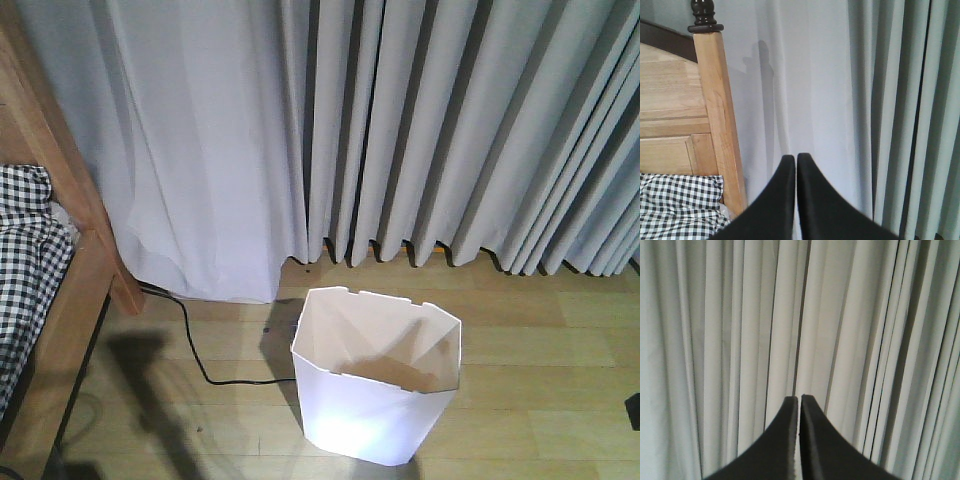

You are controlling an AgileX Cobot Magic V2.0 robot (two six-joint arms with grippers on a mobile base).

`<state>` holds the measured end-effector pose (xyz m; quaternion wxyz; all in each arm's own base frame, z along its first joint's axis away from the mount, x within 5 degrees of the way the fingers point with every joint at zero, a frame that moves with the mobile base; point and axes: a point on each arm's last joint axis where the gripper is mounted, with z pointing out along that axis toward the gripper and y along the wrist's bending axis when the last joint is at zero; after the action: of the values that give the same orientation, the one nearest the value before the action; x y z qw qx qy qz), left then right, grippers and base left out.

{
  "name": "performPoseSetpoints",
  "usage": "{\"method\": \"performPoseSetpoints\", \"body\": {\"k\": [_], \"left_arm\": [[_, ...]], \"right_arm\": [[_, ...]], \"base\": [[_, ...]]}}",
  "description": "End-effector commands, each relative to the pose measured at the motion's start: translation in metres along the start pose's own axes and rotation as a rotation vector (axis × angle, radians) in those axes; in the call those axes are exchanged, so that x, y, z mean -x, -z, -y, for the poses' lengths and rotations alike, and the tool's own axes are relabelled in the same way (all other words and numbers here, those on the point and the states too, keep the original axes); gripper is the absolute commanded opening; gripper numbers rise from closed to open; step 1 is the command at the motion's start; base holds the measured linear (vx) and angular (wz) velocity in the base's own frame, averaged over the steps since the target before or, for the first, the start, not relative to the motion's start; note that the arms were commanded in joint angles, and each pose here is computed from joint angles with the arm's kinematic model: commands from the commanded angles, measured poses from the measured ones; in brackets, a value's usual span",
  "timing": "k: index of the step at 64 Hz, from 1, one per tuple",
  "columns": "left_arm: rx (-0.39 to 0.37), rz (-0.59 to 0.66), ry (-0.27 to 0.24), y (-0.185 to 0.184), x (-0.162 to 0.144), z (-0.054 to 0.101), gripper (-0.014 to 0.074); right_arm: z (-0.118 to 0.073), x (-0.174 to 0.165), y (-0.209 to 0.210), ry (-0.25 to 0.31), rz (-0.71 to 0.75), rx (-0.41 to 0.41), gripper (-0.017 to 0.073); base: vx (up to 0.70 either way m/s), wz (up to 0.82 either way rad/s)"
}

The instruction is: Move trash bin to bedside with robot

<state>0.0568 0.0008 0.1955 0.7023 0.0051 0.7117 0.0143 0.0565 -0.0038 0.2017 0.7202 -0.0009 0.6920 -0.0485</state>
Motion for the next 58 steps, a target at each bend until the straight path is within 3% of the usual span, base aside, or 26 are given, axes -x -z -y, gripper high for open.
{"method": "performPoseSetpoints", "body": {"k": [1,8,17,58], "left_arm": [[-0.007,0.077,0.023,0.0008,0.0036,0.0004,-0.0006],[-0.007,0.077,0.023,0.0008,0.0036,0.0004,-0.0006],[-0.007,0.077,0.023,0.0008,0.0036,0.0004,-0.0006],[-0.007,0.077,0.023,0.0008,0.0036,0.0004,-0.0006]], "right_arm": [[-0.0008,0.0077,0.0011,-0.003,0.093,0.016,-0.0008],[-0.0039,0.0075,0.0012,0.013,0.093,0.071,-0.0008],[-0.0038,0.0076,0.0012,-0.008,0.093,0.069,-0.0008],[-0.0038,0.0078,0.0012,-0.008,0.096,0.069,-0.0008]], "base": [[0.0,0.0],[0.0,0.0],[0.0,0.0],[0.0,0.0]]}}
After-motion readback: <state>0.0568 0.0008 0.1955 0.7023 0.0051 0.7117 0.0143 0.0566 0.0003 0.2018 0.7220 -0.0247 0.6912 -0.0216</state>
